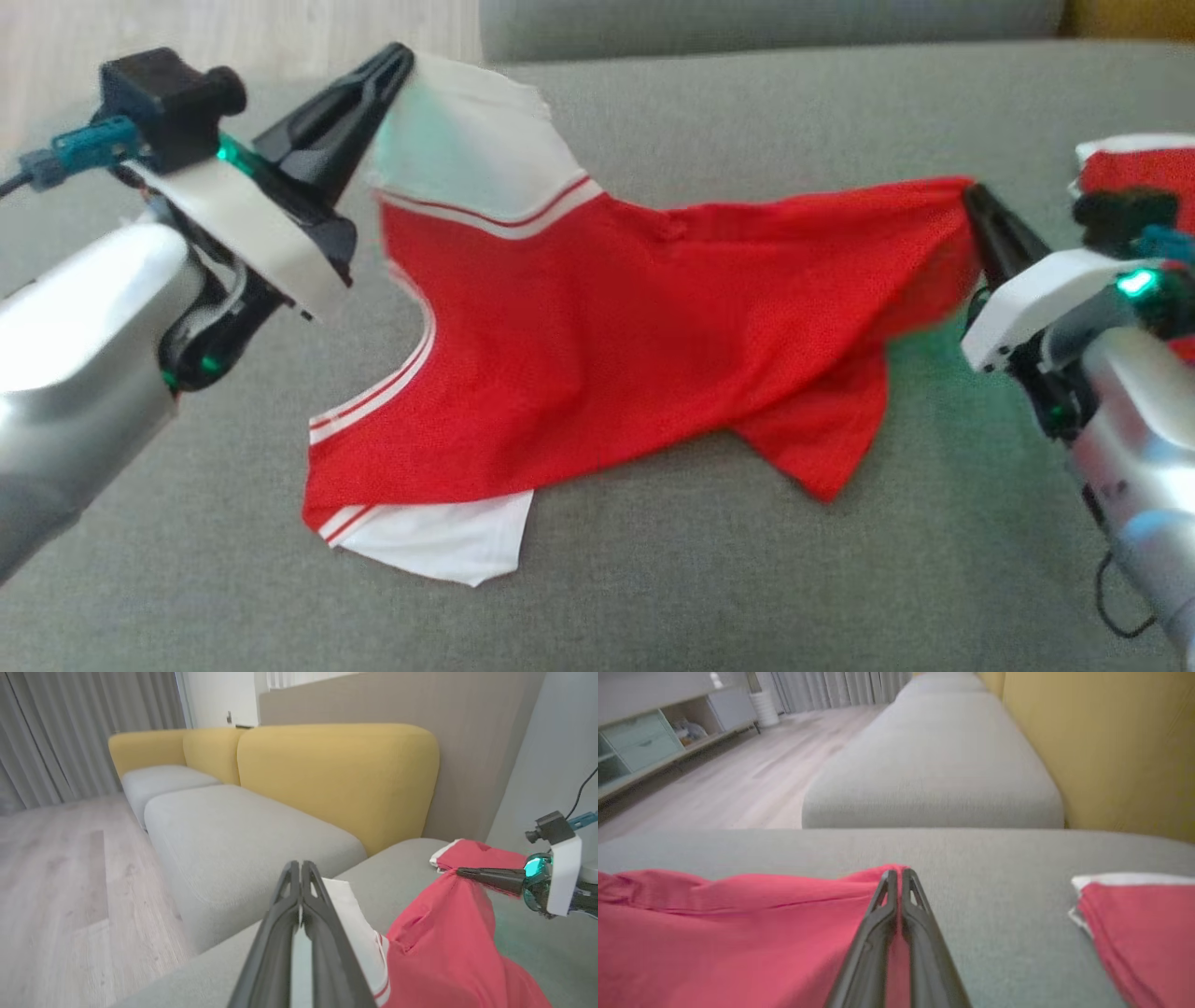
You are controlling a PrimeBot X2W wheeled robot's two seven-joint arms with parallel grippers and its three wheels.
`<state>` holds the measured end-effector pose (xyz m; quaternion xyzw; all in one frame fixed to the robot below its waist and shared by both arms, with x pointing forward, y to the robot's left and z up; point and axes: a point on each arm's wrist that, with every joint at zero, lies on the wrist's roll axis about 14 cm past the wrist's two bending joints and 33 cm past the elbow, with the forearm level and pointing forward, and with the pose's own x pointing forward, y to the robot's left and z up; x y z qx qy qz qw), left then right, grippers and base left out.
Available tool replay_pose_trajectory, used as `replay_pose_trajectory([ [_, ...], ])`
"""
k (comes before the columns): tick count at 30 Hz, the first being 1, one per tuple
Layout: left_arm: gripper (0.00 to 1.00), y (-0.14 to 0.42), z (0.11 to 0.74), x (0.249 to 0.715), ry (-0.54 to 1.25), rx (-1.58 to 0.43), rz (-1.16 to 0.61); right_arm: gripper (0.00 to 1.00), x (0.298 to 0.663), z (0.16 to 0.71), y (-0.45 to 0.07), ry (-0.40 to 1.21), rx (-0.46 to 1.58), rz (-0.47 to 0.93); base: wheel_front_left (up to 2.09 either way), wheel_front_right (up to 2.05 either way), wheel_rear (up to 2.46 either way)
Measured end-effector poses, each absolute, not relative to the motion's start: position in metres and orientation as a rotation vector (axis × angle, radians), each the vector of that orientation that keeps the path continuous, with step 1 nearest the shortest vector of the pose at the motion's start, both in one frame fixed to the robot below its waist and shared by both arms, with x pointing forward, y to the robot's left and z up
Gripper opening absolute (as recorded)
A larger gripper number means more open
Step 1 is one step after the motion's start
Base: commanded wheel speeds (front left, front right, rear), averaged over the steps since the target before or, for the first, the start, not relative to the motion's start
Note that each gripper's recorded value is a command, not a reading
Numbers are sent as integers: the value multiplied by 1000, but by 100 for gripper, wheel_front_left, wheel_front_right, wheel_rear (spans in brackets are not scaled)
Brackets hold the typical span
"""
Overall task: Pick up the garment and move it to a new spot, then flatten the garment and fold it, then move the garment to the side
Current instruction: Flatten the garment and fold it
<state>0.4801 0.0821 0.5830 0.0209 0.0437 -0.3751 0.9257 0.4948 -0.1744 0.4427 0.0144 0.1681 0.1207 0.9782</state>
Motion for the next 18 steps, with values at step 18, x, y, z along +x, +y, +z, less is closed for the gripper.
replay_pose_trajectory([
  [18,0,110,788,400,-497,278,-683,0,452,701,-221,-260,-51,243,0,0,0],
])
